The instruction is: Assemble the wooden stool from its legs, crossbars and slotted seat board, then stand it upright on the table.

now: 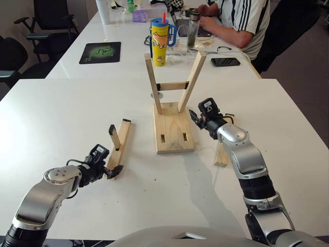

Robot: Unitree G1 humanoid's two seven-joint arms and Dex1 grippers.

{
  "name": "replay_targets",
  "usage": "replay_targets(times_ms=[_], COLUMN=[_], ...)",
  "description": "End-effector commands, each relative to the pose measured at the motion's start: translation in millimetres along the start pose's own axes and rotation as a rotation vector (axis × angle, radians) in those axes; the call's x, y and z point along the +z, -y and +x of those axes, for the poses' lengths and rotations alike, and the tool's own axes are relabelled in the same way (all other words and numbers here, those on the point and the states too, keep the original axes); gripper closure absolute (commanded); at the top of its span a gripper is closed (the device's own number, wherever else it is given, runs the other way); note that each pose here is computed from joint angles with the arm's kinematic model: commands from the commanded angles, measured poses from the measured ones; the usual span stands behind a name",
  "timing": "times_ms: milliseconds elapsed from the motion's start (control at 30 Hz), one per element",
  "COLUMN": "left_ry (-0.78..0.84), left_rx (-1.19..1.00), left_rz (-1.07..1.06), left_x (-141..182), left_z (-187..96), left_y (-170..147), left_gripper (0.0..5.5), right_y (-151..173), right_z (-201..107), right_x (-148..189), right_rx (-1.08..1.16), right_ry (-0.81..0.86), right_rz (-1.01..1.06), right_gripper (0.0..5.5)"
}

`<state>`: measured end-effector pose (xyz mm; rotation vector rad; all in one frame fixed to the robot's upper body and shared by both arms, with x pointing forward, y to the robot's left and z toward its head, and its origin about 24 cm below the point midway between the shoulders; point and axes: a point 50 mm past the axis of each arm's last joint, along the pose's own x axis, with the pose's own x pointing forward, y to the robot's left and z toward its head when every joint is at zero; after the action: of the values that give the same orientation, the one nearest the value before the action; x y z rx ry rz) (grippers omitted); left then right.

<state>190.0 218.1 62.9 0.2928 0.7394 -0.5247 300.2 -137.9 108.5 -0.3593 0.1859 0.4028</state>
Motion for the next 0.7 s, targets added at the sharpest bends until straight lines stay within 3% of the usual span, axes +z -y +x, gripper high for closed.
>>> replay_targets(times_ms=[33, 400, 700], left_ry=[-0.031, -0.04, 0.125], left_rx=[0.03, 0.072, 0.074], left_rz=[0.057, 0.06, -0.049], left_x=[-4, -6, 25], left_z=[-1, 1, 0], left_y=[-2, -11, -13], left_gripper=[1.84, 3.38, 3.41], right_y=[1, 1, 0], right_z=[1, -1, -2], right_x=[5, 15, 22], right_rx=[-0.001, 0.048, 0.095], right_ry=[0.014, 0.092, 0.16], right_rz=[-0.01, -0.082, -0.17], right_gripper=[3.14, 3.14, 3.14])
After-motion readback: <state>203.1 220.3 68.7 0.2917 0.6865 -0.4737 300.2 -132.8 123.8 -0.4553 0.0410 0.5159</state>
